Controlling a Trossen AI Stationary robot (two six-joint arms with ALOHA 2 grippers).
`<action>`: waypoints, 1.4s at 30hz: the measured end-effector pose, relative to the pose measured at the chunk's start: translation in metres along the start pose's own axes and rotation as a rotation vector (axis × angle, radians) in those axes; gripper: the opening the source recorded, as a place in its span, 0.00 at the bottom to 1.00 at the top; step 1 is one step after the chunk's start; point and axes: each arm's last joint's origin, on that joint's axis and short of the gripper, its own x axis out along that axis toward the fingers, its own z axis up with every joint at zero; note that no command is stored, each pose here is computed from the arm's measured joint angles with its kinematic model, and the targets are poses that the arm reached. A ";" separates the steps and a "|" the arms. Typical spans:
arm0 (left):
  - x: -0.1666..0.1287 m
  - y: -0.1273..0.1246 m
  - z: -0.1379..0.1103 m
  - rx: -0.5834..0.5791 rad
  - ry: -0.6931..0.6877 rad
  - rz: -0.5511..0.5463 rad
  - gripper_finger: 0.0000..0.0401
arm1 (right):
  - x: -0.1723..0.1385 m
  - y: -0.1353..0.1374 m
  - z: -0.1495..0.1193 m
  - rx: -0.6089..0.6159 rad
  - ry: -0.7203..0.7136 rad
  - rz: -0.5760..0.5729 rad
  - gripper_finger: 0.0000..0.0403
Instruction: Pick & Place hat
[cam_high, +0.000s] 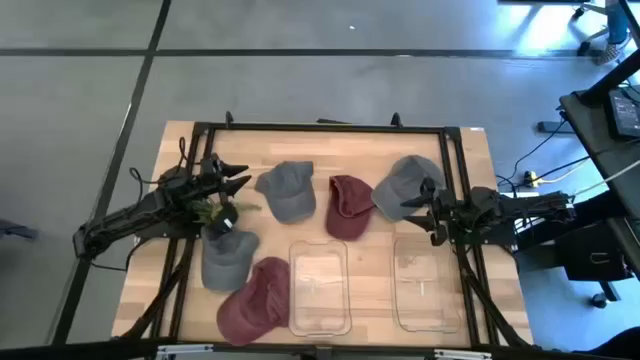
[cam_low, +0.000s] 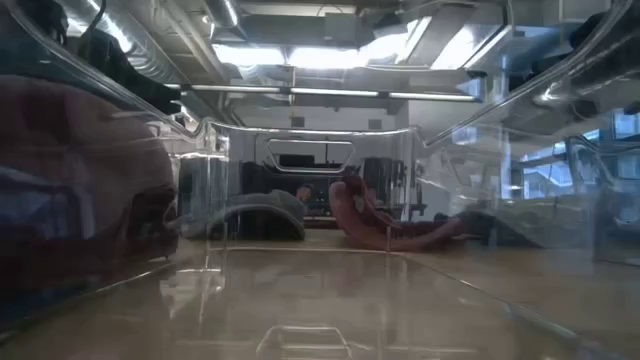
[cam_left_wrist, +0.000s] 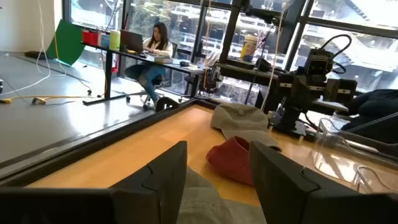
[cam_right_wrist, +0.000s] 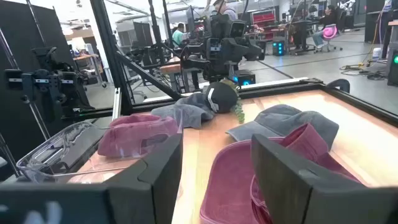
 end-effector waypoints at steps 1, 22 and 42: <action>0.000 0.000 0.000 0.000 0.000 0.000 0.42 | 0.000 0.000 0.000 0.000 0.000 0.000 0.47; 0.000 0.000 0.000 0.000 0.000 0.000 0.42 | 0.000 0.000 0.000 0.000 0.000 0.000 0.47; 0.000 0.000 0.000 0.000 0.000 0.000 0.42 | 0.000 -0.004 0.003 0.026 -0.045 -0.131 0.47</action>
